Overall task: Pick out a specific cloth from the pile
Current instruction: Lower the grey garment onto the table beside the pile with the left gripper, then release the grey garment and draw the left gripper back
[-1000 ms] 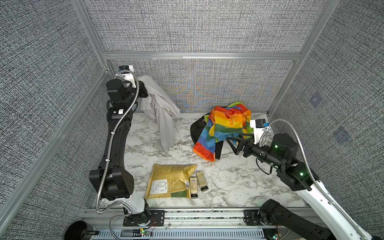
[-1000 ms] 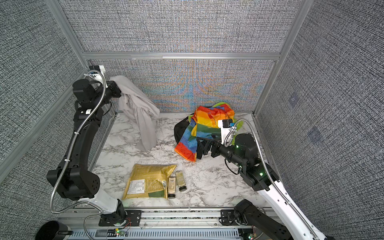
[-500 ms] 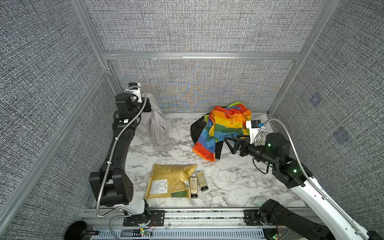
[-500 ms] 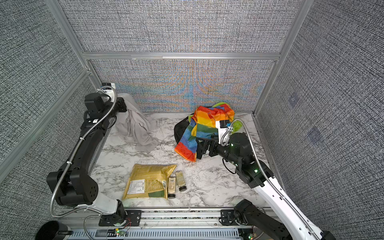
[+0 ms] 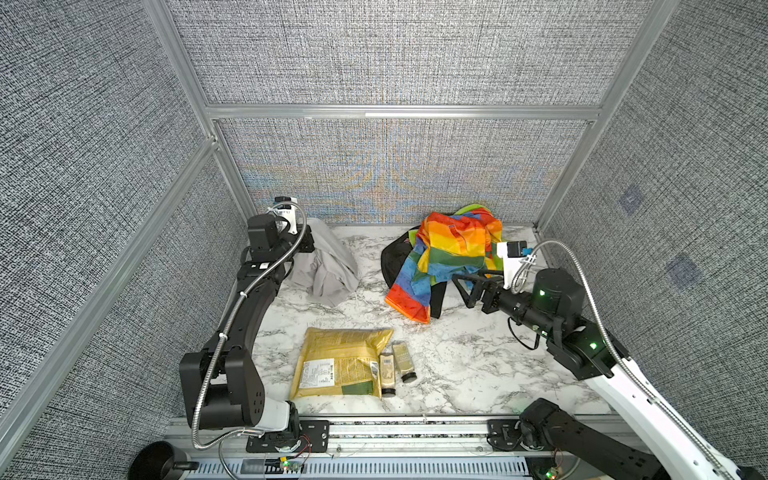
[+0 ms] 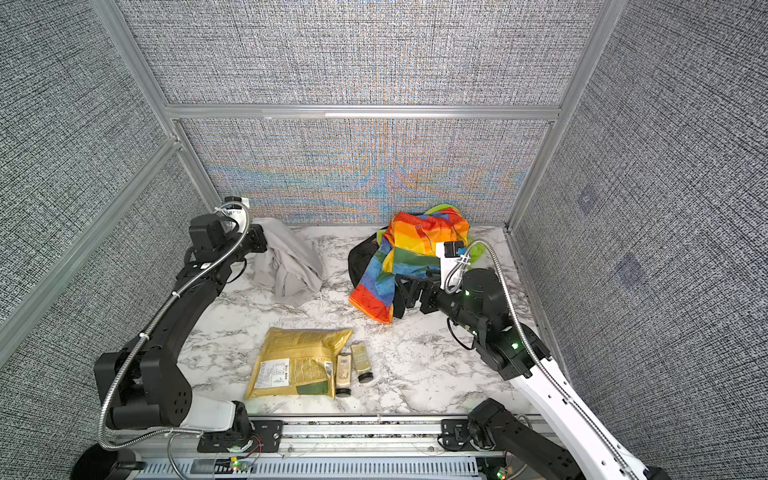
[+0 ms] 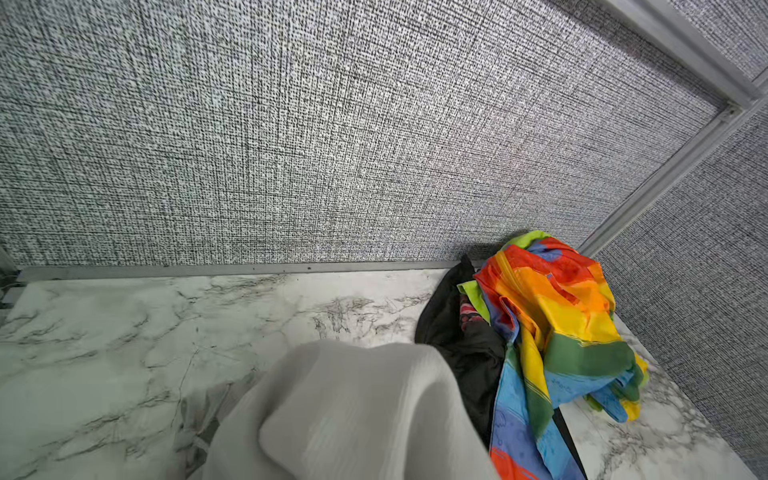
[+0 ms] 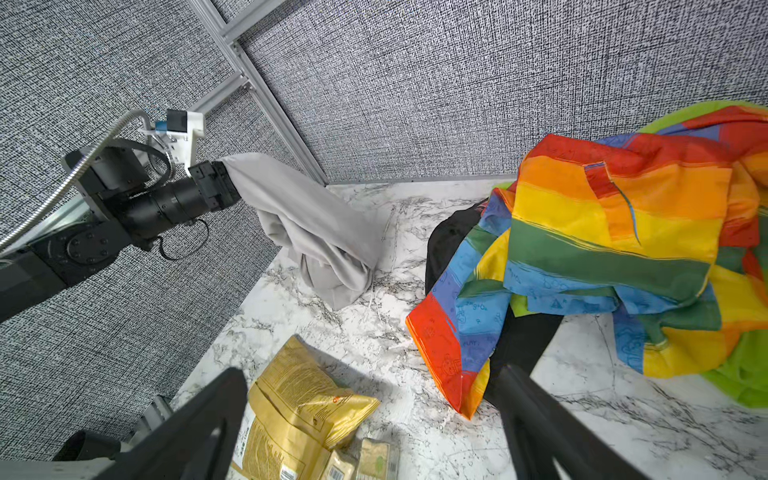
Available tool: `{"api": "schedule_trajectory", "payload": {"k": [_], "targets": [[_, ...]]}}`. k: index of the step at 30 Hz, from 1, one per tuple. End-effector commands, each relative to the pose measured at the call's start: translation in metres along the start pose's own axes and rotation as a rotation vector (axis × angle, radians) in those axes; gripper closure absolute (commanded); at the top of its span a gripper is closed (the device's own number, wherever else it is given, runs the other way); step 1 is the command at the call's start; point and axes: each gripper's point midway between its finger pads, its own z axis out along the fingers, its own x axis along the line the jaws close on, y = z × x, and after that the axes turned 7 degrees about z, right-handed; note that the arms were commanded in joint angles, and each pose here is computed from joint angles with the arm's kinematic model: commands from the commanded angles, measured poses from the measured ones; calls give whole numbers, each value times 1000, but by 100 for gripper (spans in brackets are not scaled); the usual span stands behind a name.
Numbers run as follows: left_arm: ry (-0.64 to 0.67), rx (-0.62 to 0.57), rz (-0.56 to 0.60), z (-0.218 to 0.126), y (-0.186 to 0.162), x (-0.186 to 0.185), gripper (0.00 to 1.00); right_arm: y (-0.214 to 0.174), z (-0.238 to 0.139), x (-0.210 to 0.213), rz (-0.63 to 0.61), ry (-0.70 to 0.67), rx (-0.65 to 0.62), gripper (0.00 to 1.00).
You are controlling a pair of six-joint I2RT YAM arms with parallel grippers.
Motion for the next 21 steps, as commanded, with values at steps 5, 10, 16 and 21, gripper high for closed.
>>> {"api": "schedule_trajectory", "payload": {"k": [5, 10, 16, 21], "targets": [[58, -41, -32, -2, -4, 10, 100, 10, -6, -3, -5, -30, -35, 2], [-20, 6, -73, 5, -21, 1, 100, 9, -4, 0, -7, -20, -27, 1], [3, 36, -163, 4, -56, 7, 100, -4, 5, 27, -31, 139, 54, 1], [55, 104, -260, 7, -93, 18, 100, -13, 18, 27, -32, 137, 89, 1]]}}
